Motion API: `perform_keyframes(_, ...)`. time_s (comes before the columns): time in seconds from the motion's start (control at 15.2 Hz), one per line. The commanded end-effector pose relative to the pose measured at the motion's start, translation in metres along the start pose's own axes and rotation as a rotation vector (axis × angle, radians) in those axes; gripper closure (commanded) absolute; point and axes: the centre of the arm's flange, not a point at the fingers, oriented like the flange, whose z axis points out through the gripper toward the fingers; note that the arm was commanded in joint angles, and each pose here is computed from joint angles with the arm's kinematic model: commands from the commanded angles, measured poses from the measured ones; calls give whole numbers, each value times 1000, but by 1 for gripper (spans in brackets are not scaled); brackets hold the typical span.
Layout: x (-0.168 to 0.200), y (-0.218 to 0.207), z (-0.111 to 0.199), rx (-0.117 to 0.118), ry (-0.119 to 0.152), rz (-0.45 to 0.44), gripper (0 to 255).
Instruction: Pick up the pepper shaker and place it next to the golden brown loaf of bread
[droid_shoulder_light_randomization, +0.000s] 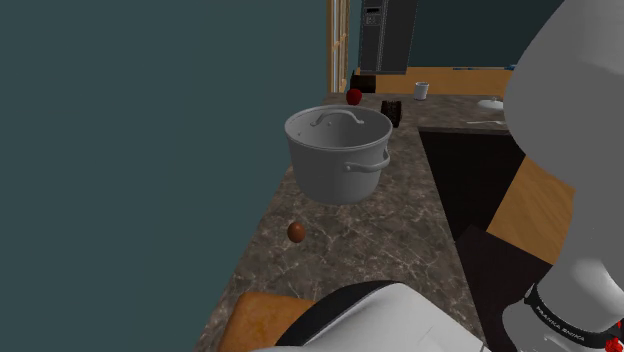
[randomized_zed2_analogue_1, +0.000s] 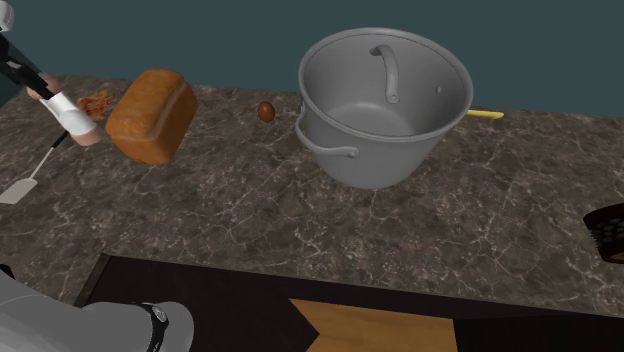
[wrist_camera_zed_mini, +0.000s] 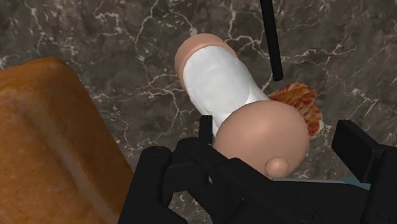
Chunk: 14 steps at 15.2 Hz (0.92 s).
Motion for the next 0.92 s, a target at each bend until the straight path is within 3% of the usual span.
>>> perform_keyframes(0.0,0,0,0,0,0,0,0)
perform_keyframes(0.2,0,0,0,0,0,0,0)
perform_keyframes(0.46,0,0,-50,0,0,0,0)
perform_keyframes(0.86,0,0,-50,0,0,0,0)
